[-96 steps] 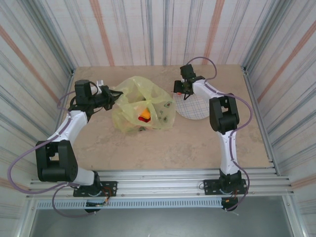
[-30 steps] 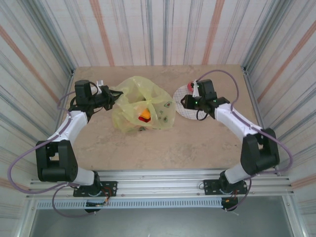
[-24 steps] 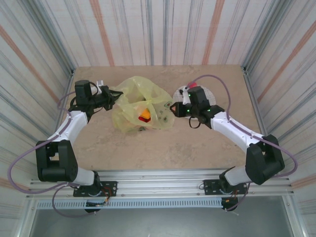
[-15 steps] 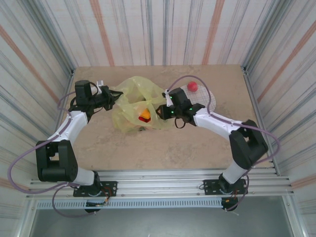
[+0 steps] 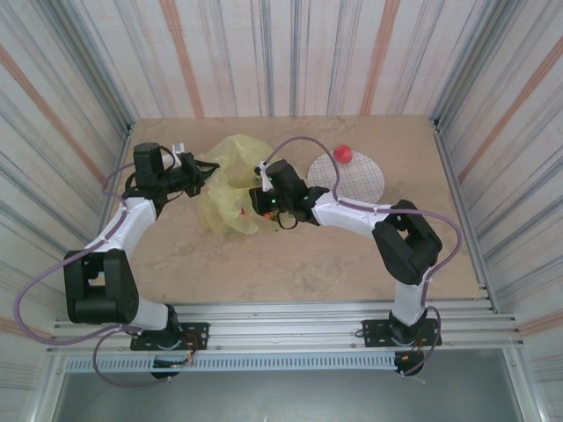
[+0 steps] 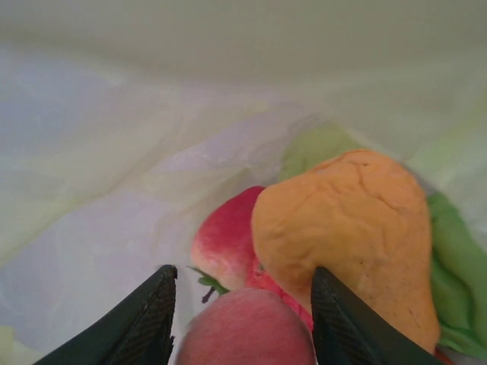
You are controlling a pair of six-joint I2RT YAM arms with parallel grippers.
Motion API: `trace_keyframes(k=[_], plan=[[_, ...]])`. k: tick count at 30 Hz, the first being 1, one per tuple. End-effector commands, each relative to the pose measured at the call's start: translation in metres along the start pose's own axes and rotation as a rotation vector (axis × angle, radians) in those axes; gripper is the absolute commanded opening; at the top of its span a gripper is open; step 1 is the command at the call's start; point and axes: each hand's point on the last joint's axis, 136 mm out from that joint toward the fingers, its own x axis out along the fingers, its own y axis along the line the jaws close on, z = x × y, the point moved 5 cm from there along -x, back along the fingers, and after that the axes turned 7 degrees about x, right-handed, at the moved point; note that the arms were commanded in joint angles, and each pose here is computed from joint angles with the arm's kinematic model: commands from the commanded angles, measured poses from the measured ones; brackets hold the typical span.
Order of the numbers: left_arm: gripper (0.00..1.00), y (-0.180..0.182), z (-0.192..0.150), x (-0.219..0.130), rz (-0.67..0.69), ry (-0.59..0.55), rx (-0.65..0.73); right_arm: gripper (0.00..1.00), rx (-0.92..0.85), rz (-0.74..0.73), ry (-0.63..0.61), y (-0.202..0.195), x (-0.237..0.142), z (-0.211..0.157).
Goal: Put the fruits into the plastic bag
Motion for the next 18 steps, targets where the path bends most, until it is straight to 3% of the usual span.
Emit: trace_keyframes(k=[1, 6, 18], plan=[[0.0, -0.003, -0.004, -0.001, -0.018, 0.019, 0.004, 0.53, 0.016, 0.026, 0.002, 0.005, 0.006, 0.005], [0.0, -0.002, -0.004, -0.001, -0.017, 0.018, 0.002, 0.59, 0.004, 0.022, -0.016, 0.005, -0.008, 0.012], [0.0, -0.002, -0.004, -0.001, -0.017, 0.017, 0.003, 0.59, -0.016, -0.026, -0.04, -0.012, -0.052, 0.012]])
